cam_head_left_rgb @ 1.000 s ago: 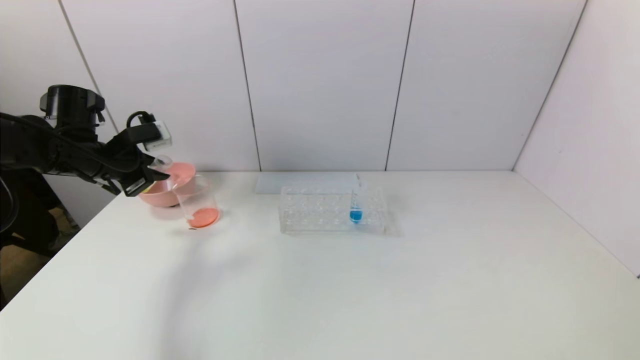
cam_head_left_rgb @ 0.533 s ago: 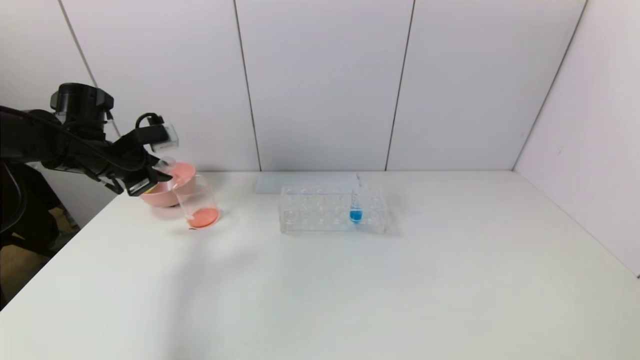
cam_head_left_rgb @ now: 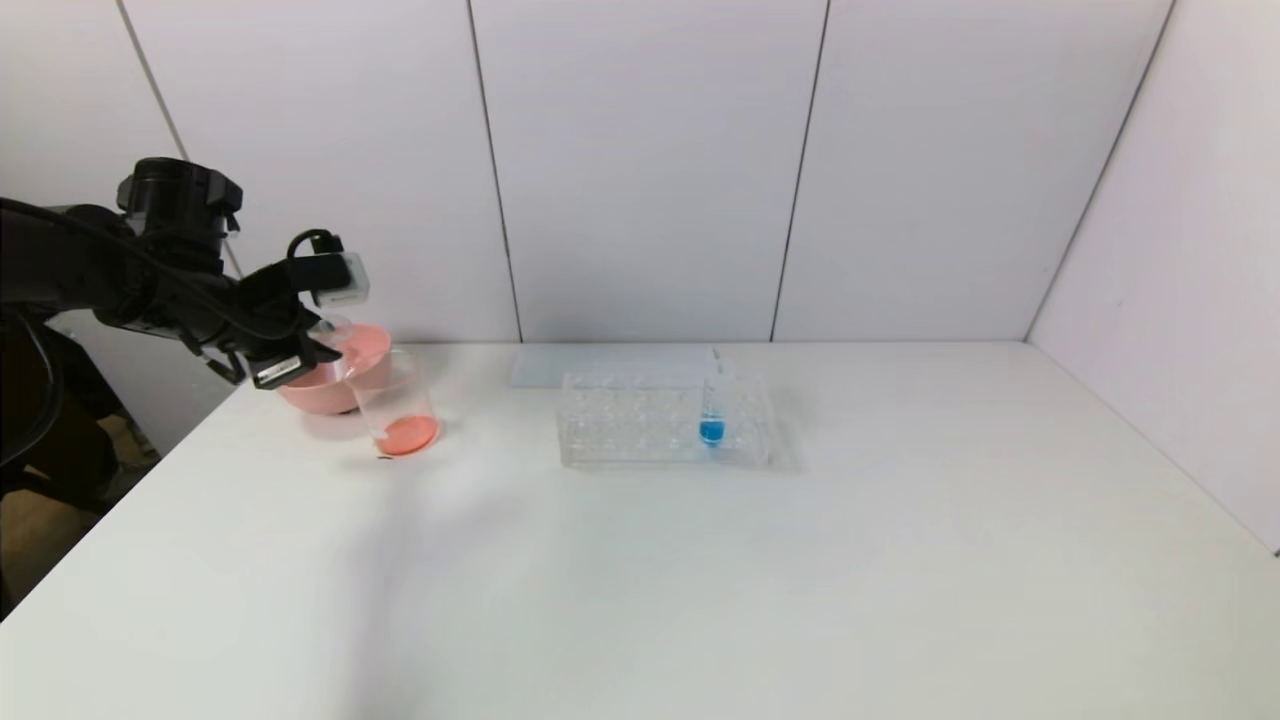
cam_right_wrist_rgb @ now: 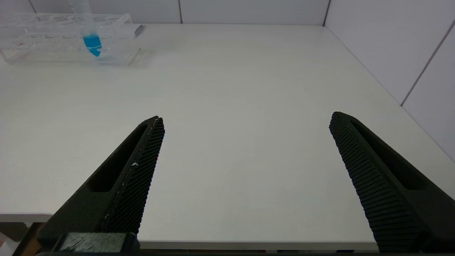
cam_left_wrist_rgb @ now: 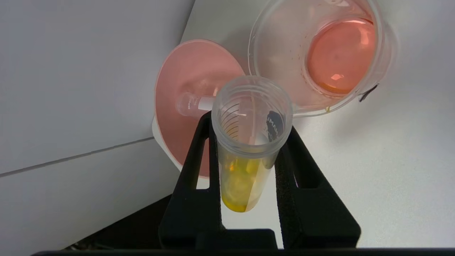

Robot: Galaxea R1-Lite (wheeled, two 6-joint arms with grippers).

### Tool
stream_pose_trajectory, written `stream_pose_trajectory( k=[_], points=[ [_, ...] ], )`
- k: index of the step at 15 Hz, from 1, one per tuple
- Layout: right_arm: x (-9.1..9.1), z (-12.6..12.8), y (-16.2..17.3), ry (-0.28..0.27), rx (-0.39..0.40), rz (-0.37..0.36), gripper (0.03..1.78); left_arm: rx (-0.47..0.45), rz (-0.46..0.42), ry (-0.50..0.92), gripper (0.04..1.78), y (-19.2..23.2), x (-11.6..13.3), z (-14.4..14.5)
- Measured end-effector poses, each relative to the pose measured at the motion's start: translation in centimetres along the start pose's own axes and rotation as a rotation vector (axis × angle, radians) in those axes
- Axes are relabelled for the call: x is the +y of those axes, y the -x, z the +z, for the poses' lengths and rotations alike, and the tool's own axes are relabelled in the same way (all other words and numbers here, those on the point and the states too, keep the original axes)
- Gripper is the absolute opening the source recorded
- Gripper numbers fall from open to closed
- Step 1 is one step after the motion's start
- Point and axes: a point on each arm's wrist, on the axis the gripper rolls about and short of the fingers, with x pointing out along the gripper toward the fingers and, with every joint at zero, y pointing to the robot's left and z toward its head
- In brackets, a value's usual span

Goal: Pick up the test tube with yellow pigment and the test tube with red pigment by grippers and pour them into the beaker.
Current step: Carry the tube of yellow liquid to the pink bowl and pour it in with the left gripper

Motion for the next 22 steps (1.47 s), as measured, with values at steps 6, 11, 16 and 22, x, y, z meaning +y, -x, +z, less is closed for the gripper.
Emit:
stream_pose_trajectory(
  k=[6,11,16,22],
  points=[
    [0.0,0.0,0.0,0.000,0.000,0.000,1.70,0.089,0.003,-0.093,0.45,-0.6,-0.1,0.3],
    [0.0,0.0,0.0,0.000,0.000,0.000,1.70,0.130,-0.001,-0.153,0.45,-0.5,0.0,0.2],
    [0.0,0.0,0.0,0.000,0.000,0.000,1.70,0.159,0.005,-0.202,0.45,-0.6,-0.2,0.5],
    [0.0,0.0,0.0,0.000,0.001,0.000,1.70,0.173,0.008,-0.231,0.45,-0.8,-0.6,1.5]
  ],
)
